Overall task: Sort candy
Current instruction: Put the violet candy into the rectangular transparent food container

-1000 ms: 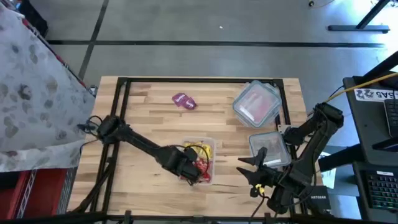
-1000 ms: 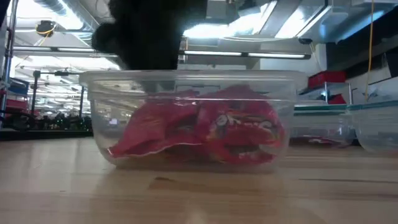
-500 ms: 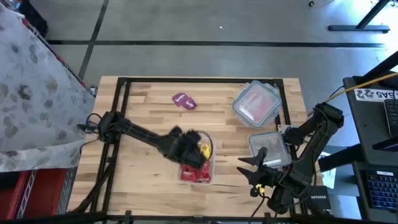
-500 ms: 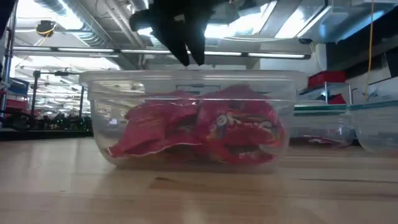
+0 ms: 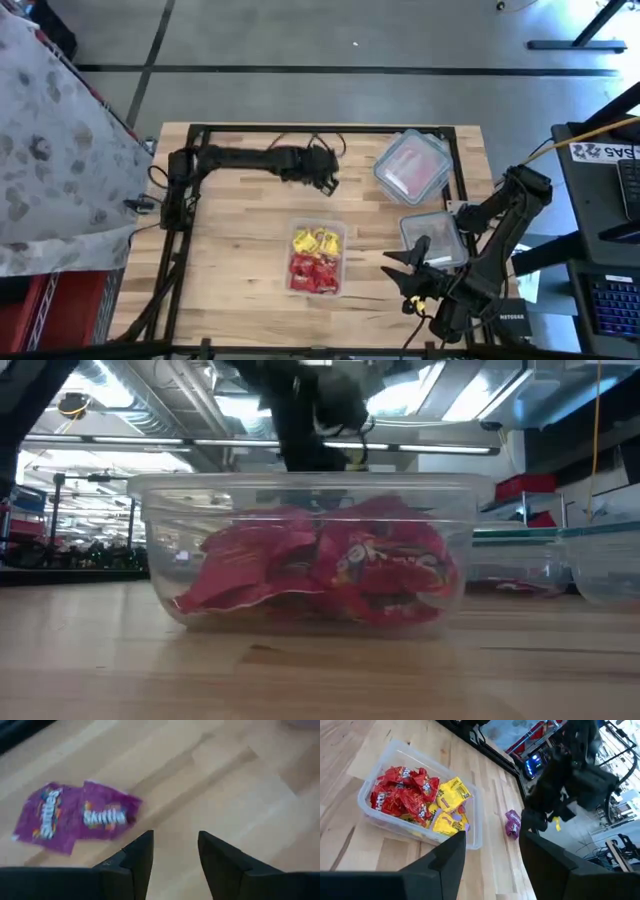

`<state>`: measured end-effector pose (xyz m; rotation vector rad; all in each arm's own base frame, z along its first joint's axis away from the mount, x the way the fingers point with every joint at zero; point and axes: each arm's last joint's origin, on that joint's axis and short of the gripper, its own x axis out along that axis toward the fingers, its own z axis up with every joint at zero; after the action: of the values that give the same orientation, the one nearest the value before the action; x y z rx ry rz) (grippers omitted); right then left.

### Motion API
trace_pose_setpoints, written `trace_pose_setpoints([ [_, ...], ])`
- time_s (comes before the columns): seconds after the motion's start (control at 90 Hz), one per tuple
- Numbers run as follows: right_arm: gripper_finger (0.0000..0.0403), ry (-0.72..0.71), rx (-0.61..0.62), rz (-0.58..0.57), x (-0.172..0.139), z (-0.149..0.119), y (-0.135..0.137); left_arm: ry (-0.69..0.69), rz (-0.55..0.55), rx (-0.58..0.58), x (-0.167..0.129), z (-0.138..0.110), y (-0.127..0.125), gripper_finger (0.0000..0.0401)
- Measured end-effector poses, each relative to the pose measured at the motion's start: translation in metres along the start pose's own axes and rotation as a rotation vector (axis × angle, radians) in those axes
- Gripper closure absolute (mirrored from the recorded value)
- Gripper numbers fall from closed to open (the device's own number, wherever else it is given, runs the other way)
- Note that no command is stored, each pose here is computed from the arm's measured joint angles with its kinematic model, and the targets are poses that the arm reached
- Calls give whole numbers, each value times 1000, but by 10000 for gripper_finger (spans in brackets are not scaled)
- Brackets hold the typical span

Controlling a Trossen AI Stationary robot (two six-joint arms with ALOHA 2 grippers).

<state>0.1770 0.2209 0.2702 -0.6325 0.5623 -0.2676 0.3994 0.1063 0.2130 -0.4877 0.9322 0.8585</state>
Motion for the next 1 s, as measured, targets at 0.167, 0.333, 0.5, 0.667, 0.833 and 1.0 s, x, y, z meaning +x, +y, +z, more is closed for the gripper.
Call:
trace_pose_setpoints([
  [0.167, 231, 7, -14, -1, 0, -1, -1, 30, -5, 55, 21, 6, 27, 262],
  [0.333, 231, 5, -18, -9, 0, -1, -1, 45, 13, 87, 30, 5, 38, 244],
  [0.5, 231, 5, -18, -10, 0, -1, -1, 47, 13, 91, 33, 1, 39, 195],
  [0.667, 231, 5, -24, -12, 0, -1, -1, 24, -5, 141, 41, -8, 37, 161],
  [0.833, 231, 5, -25, -13, 0, -2, -1, 30, 3, 174, 52, -21, 41, 165],
  [1.0, 231, 4, -24, -13, 0, -1, -1, 33, 18, 190, 56, -26, 44, 209],
])
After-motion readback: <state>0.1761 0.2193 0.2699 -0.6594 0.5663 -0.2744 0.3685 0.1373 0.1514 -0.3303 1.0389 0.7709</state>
